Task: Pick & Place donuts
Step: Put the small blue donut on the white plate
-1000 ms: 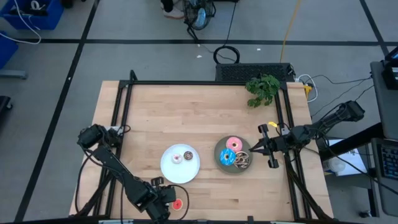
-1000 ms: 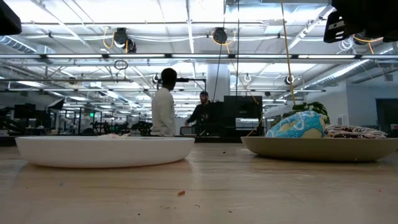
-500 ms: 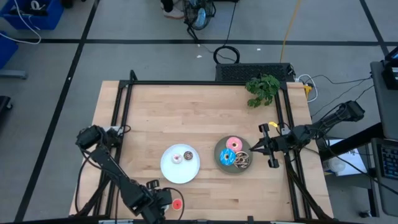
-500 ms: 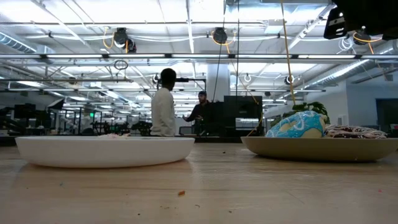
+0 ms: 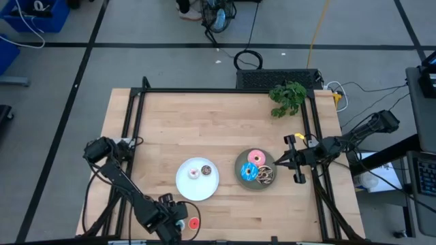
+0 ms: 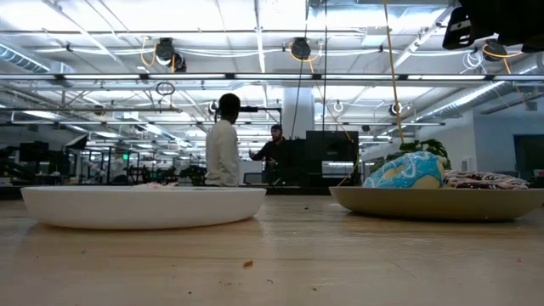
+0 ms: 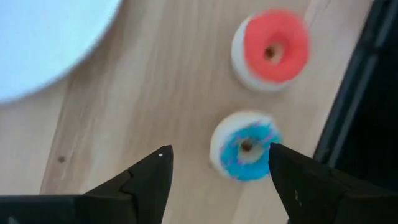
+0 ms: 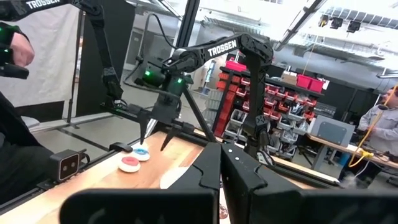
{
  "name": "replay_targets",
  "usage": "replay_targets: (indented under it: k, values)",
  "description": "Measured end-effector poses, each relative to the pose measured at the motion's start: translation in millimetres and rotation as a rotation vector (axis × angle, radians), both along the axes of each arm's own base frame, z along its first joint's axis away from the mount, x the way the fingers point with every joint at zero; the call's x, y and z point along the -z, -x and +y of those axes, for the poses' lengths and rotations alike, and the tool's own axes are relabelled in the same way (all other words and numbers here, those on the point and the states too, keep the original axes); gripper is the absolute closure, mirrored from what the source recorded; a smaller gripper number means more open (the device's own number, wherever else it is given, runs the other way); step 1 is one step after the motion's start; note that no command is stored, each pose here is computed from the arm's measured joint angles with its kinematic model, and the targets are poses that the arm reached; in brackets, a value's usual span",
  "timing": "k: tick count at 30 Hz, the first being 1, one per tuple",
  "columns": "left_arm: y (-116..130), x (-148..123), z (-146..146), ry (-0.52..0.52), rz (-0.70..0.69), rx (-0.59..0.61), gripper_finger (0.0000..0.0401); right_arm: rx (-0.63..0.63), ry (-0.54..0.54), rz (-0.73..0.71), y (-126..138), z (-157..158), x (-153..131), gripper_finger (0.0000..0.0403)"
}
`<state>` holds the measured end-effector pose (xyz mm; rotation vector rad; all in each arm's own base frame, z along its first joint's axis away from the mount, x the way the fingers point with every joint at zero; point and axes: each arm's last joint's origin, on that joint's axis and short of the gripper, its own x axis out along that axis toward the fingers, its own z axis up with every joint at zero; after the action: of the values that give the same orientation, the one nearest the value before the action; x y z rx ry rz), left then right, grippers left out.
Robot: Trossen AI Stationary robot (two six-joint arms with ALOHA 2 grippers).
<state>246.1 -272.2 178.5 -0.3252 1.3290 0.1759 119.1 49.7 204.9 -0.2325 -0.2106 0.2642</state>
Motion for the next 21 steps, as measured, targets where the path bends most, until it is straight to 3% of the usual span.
replay_targets:
  k: [11, 21]
  values:
    - [1, 14, 1, 0.063, 0.003, -0.019, 0.0157, 0.001, 0.007, -0.007, 0, 0, 0, 0.0403]
    - [7, 29, 7, 0.056, 0.027, -0.042, 0.0158, -0.002, -0.011, -0.003, 0, 0, -1, 0.0403]
